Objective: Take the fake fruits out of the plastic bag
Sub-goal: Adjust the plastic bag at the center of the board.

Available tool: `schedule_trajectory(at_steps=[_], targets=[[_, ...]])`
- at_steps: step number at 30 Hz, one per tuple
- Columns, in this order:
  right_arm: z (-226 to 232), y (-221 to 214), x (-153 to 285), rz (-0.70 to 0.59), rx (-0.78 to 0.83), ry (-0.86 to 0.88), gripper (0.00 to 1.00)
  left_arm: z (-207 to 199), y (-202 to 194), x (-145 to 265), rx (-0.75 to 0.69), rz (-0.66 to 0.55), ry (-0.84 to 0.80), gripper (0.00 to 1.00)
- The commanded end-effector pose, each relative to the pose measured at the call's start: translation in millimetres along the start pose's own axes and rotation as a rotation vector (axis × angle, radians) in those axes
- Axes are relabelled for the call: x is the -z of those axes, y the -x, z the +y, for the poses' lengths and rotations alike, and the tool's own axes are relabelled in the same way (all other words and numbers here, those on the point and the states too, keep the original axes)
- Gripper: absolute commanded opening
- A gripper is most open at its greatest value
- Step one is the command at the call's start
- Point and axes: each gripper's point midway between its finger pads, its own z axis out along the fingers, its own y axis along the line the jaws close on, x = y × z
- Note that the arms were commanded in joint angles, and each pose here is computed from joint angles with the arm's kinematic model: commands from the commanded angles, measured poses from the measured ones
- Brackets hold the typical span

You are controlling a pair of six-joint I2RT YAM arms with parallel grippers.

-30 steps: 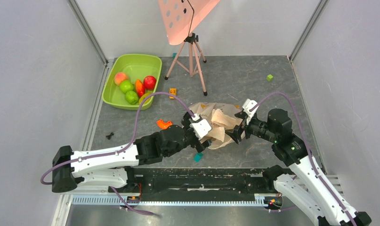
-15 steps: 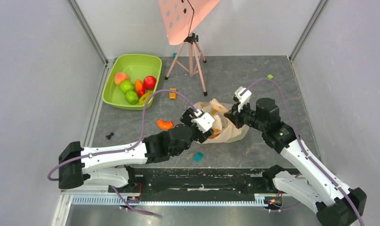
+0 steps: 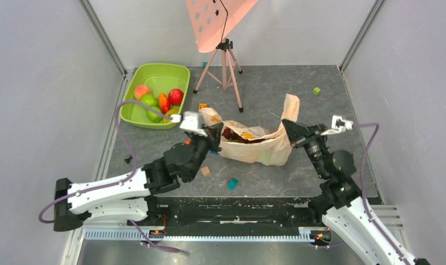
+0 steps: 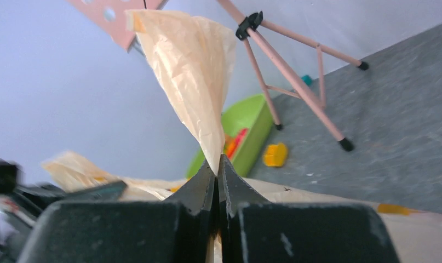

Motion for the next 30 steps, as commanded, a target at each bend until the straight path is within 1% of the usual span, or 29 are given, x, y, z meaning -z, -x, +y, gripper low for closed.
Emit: schedule_trajectory(at_steps=[1, 3, 5, 9, 10, 14, 17, 20, 21, 22, 23, 25, 26, 27, 29, 30], targets=[[-9, 23, 17, -0.23, -0.48, 0.057, 0.0, 28, 2, 14, 0.479, -0.09, 0.081, 0.02], [-17, 20, 26, -0.256, -0.577, 0.075, 0.0, 34, -1, 22, 0.614, -0.094, 0.062, 0.02], [-26, 15, 31, -0.263, -0.641, 0.077, 0.0, 40, -9, 27, 0.716, -0.088, 0.056, 0.02], [-31, 12, 37, -0.266, -0.766, 0.093, 0.0, 42, -23, 34, 0.879, -0.052, 0.036, 0.02], [-40, 3, 38, -0.254, -0.791, 0.074, 0.0, 42, -28, 34, 0.907, -0.041, 0.033, 0.02], [-53, -9, 40, -0.238, -0.845, 0.045, 0.0, 41, -46, 35, 1.007, -0.006, 0.02, 0.02], [-57, -12, 41, -0.24, -0.864, 0.039, 0.0, 40, -50, 35, 1.029, -0.001, 0.007, 0.02], [-55, -8, 41, -0.247, -0.844, 0.034, 0.0, 37, -46, 34, 1.011, -0.004, -0.005, 0.02], [-53, -6, 40, -0.249, -0.832, 0.037, 0.0, 36, -44, 34, 0.999, -0.008, -0.011, 0.07], [-51, -3, 40, -0.253, -0.817, 0.04, 0.0, 35, -40, 34, 0.992, -0.015, -0.018, 0.21], [-48, 0, 40, -0.255, -0.802, 0.043, 0.11, 35, -38, 35, 0.976, -0.019, -0.023, 0.32], [-42, 6, 38, -0.263, -0.748, 0.035, 0.37, 34, -29, 35, 0.94, -0.036, -0.035, 0.51], [-36, 15, 37, -0.272, -0.706, 0.032, 0.53, 33, -24, 36, 0.906, -0.042, -0.04, 0.65], [-36, 17, 36, -0.273, -0.655, 0.004, 0.66, 33, -19, 38, 0.865, -0.044, -0.04, 0.75], [-34, 30, 34, -0.289, -0.483, -0.06, 0.82, 36, -11, 40, 0.787, -0.036, -0.02, 0.98], [-33, 38, 35, -0.288, -0.378, -0.119, 0.87, 38, -8, 42, 0.752, -0.032, -0.009, 1.0]])
